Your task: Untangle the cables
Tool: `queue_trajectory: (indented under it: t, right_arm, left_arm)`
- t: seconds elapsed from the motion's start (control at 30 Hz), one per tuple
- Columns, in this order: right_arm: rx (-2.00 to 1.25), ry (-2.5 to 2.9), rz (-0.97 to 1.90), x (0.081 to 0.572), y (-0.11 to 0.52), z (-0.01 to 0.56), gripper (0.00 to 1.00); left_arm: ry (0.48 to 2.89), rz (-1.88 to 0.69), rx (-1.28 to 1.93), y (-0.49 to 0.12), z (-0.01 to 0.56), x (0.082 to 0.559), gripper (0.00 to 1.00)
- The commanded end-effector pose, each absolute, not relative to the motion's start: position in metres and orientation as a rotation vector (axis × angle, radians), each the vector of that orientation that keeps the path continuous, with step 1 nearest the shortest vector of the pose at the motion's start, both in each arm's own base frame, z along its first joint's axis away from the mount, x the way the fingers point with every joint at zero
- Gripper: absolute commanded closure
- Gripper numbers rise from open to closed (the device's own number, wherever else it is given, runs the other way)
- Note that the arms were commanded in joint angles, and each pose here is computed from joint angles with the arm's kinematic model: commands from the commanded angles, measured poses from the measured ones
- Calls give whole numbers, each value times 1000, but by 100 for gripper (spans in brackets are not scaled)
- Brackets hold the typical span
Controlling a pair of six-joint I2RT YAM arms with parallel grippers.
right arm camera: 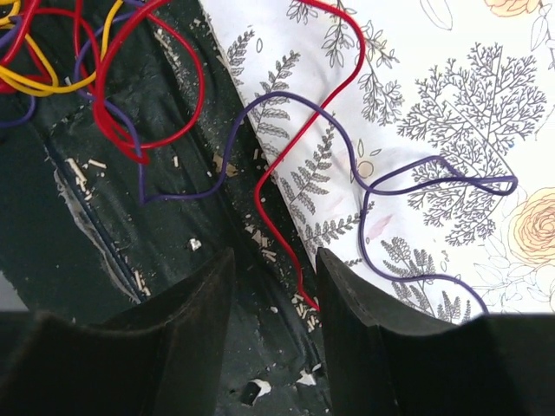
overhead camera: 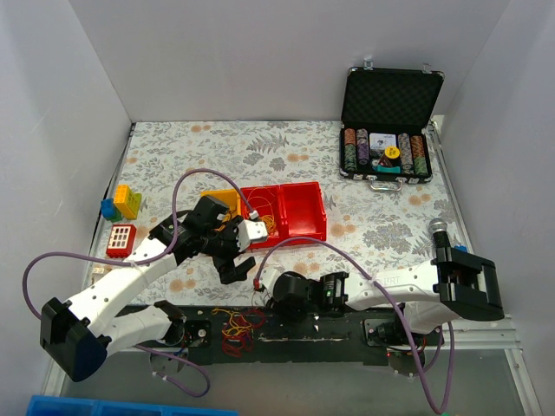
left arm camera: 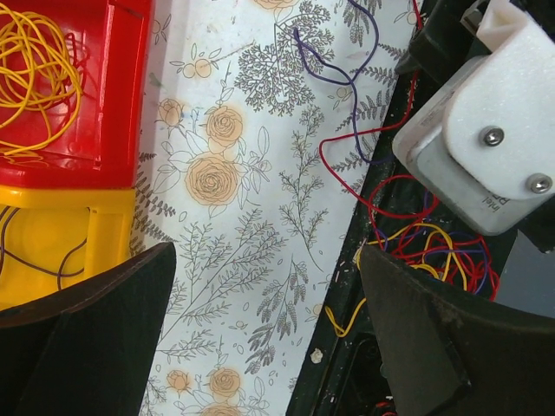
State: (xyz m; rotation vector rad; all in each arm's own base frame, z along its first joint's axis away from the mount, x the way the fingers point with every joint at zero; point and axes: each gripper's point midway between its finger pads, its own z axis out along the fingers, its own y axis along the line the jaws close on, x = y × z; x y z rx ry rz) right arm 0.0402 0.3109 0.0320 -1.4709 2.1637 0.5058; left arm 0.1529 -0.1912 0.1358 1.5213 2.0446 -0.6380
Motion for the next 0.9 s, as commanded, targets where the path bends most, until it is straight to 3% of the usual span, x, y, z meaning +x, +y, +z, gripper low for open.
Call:
queue_trajectory:
  t: [0.0, 0.17, 0.37, 0.63, 0.87]
  right_arm:
    - [-1458, 2103, 486, 50, 323, 34, 52]
    - [-1482, 2117, 473, 49, 324, 23, 67]
    - [-1470, 2106, 461, 53, 326, 28, 99]
    - [-1130, 2069, 439, 136, 319, 107, 99]
    - [-774, 1871, 605, 202, 296, 247, 99]
  left_arm:
    - [2008, -625, 1532, -188, 143, 153, 12]
    - [1990, -620, 1529, -189, 145, 154, 12]
    - [1985, -622, 1524, -189, 145, 153, 12]
    - [1969, -622, 1509, -192, 156, 157, 12]
    - [1962, -672, 1575, -192, 154, 147, 14]
